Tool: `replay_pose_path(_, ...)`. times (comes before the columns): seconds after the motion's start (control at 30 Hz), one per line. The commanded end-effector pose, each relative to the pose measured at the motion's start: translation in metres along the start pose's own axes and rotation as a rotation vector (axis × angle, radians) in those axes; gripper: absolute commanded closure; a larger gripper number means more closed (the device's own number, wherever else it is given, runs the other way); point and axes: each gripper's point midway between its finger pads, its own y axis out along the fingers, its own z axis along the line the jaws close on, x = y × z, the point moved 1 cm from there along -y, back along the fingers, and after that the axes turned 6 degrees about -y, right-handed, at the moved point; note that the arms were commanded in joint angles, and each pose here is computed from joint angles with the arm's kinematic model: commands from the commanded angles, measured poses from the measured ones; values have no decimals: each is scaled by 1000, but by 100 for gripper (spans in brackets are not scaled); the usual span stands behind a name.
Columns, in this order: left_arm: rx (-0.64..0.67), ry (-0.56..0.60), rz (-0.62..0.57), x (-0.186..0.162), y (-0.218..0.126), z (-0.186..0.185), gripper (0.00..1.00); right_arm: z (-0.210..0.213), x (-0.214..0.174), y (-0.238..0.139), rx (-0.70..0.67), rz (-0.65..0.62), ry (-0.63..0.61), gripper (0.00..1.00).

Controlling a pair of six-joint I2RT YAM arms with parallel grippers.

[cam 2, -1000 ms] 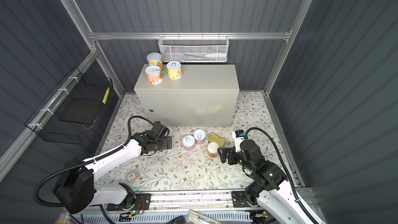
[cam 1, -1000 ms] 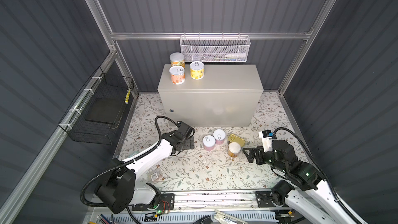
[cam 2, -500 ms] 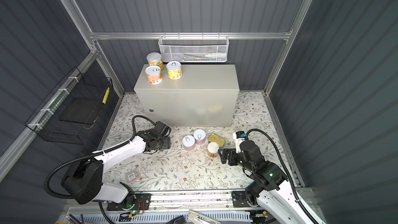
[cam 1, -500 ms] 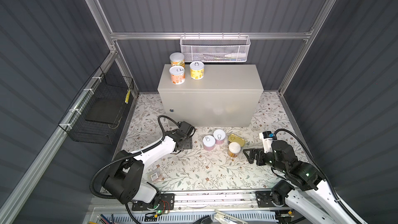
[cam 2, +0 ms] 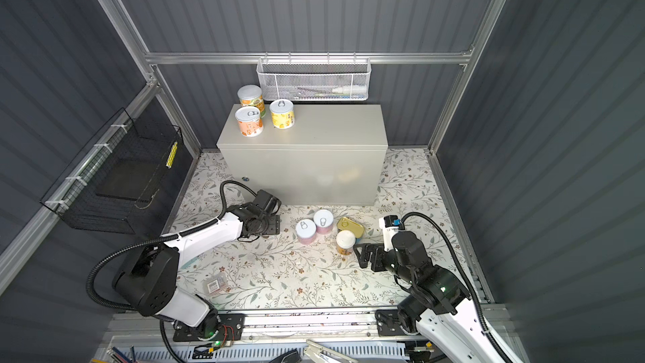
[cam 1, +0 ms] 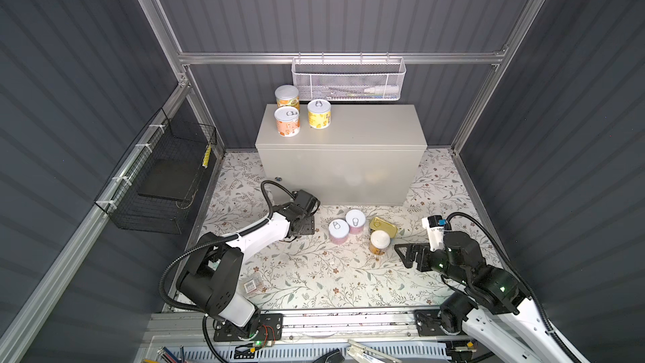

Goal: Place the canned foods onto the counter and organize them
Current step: 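Lower the left gripper onto the pale blue-green can and grasp it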

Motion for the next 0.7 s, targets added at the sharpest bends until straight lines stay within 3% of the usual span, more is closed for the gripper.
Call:
replay_pose_path(0.0,-14,34,67,-8,8,-4,27,-4,-6,1,-15,10,9,1)
replay_pose_path(0.47,-33,77,59,15,14,-21,14,-10,-14,-1,-36,30,54,1)
replay_pose_path(0.67,-36,101,71,19,22,-27,16,-10,-13,-3,-33,19,57,1)
